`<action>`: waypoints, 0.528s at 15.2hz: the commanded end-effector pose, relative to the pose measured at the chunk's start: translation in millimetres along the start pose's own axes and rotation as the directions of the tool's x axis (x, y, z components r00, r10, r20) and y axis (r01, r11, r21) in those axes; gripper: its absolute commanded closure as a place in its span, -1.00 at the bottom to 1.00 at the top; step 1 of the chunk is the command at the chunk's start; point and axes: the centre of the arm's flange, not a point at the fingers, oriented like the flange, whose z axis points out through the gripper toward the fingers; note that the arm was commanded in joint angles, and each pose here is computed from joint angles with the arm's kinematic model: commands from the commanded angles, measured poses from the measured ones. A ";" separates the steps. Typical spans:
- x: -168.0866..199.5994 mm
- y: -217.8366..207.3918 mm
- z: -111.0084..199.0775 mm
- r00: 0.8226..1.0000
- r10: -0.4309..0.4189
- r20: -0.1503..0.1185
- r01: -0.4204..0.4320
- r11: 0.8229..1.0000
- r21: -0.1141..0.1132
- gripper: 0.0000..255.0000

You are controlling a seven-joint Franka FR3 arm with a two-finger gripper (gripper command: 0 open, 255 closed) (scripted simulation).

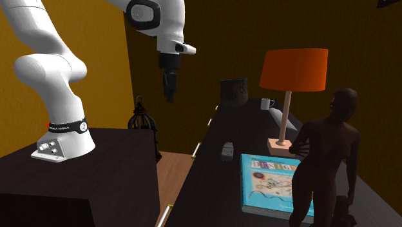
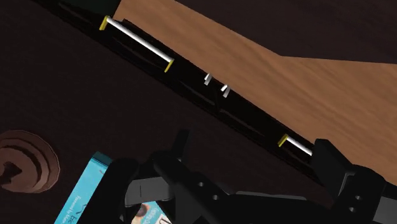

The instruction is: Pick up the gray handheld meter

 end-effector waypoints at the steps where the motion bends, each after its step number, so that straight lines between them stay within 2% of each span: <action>1: 19.1 2.2 18.0 0.999 -0.054 -0.009 0.054 0.999 -0.007 -1.00; 4: 48.0 5.7 42.8 0.991 -0.131 -0.018 0.131 0.991 -0.016 -1.00; 8: 87.1 7.3 75.3 0.972 -0.233 -0.029 0.232 0.972 -0.030 -1.00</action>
